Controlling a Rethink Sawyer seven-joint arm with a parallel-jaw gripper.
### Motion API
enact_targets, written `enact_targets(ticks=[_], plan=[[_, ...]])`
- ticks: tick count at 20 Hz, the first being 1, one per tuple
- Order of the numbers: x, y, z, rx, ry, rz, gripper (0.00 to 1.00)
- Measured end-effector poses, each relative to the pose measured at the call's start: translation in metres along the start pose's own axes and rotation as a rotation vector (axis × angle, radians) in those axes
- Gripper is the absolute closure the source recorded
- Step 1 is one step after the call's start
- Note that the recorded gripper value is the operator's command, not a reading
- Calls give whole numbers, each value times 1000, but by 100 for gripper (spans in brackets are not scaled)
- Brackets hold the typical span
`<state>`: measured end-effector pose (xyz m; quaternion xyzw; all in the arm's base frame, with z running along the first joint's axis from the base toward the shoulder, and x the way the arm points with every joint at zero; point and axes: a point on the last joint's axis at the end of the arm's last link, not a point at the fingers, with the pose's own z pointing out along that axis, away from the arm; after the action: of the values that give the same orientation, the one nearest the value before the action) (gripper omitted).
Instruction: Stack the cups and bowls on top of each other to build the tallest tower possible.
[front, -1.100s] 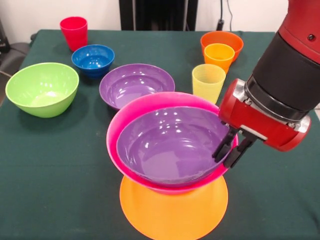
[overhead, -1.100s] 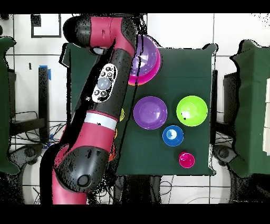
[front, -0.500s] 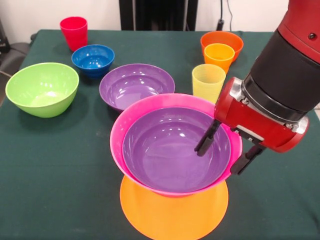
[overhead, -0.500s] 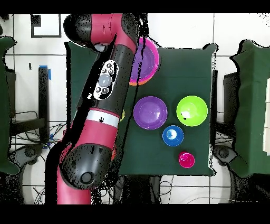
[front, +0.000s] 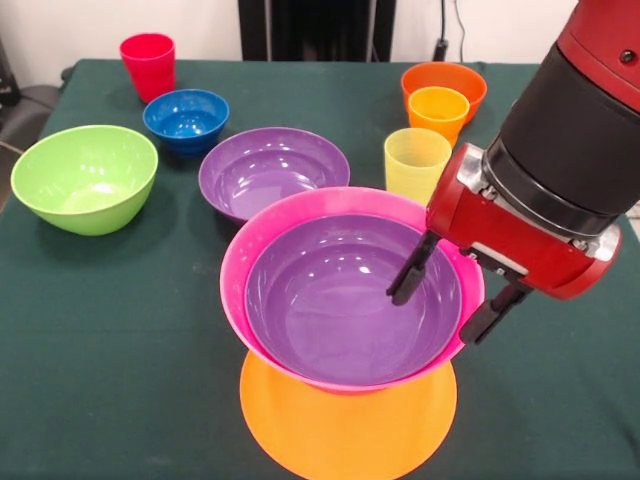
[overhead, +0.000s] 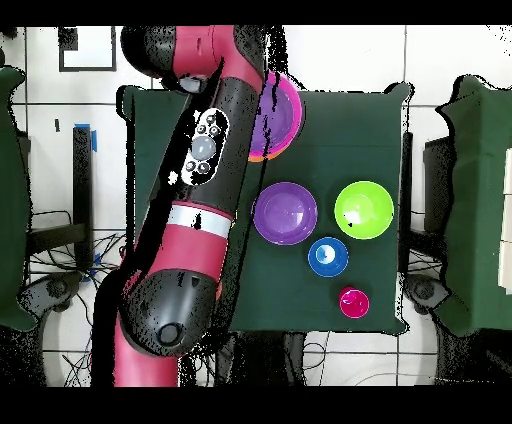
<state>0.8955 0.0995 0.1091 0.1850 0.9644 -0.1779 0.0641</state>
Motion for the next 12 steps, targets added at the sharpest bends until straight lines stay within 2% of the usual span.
enact_targets(ticks=[6, 12], plan=[[6, 3, -12, -10, 7, 14, 0], [34, -4, -43, -20, 55, 78, 0]])
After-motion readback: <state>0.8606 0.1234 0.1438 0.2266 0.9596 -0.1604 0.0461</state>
